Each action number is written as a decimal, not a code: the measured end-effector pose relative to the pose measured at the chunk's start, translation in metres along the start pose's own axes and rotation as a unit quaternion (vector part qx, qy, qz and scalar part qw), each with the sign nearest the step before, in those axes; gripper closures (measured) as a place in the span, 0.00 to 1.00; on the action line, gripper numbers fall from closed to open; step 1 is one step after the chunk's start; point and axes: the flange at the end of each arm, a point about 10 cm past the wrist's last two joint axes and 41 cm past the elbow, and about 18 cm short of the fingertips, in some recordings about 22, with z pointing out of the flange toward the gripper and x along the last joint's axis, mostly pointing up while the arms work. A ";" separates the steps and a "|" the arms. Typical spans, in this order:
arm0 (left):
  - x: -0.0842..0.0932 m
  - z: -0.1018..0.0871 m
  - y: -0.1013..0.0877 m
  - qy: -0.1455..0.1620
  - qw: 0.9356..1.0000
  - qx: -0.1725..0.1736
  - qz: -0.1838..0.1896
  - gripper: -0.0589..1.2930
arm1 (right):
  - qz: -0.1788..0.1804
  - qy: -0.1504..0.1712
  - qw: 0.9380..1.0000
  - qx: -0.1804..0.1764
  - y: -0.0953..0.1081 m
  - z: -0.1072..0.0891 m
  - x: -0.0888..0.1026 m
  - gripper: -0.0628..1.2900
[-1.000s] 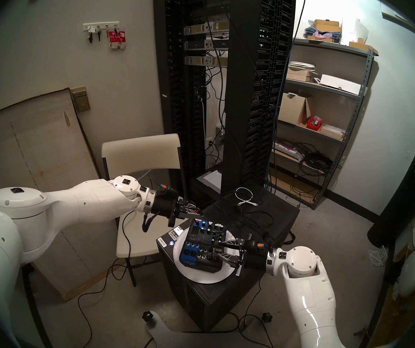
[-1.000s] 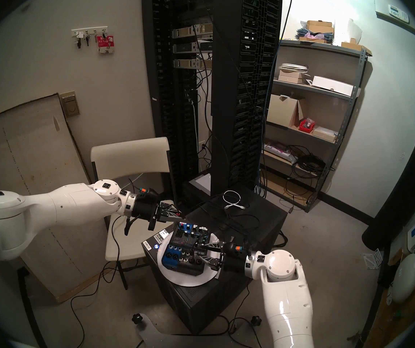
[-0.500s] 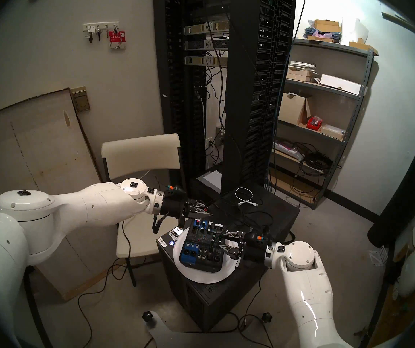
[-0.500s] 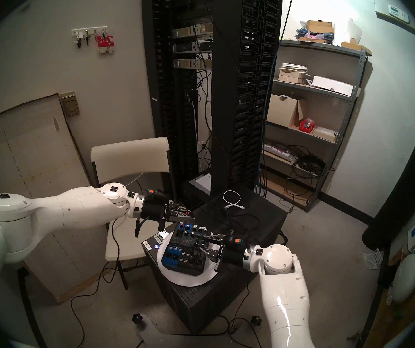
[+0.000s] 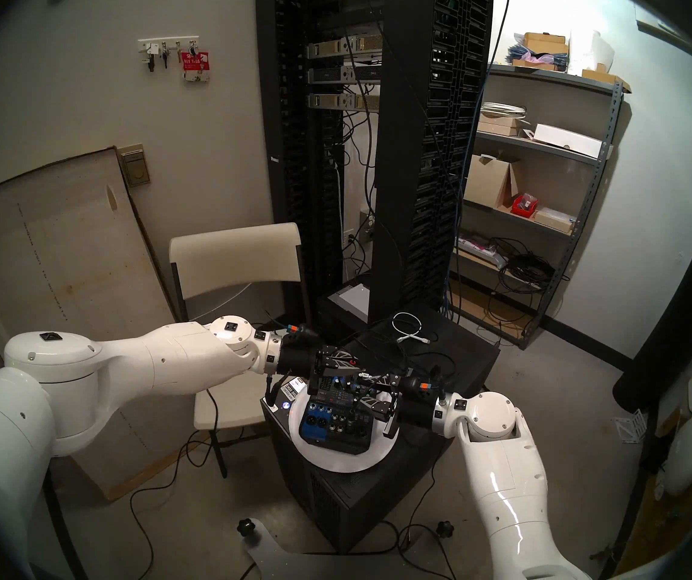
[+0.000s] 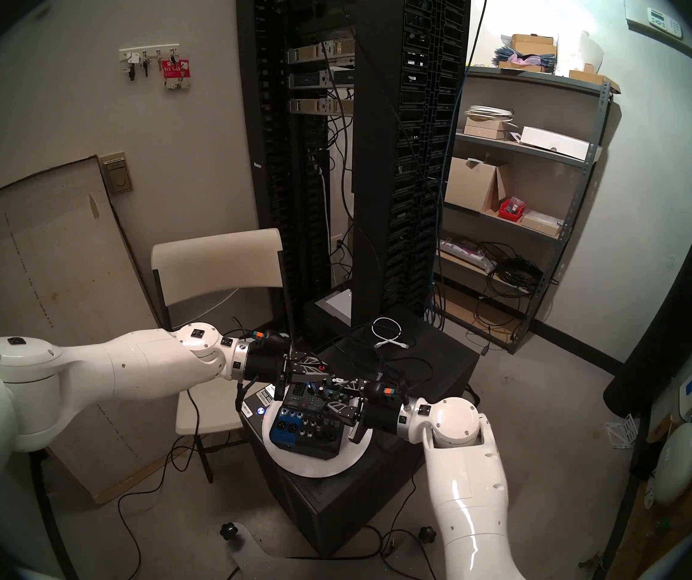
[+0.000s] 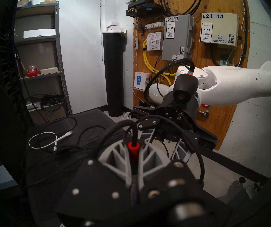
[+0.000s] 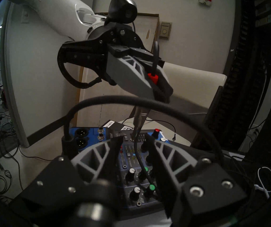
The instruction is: Insert aux cable
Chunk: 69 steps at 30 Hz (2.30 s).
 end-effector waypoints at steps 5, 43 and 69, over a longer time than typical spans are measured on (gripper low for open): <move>-0.002 0.005 0.001 0.011 1.000 0.005 0.001 0.93 | -0.001 0.003 1.000 0.000 0.000 0.001 0.001 0.55; -0.003 0.006 0.015 0.054 0.998 0.025 -0.024 0.93 | 0.006 0.005 1.000 -0.022 0.007 -0.005 0.002 0.54; -0.009 0.015 0.021 0.056 0.998 0.014 -0.030 0.93 | 0.002 0.014 1.000 -0.011 0.005 0.001 0.008 0.54</move>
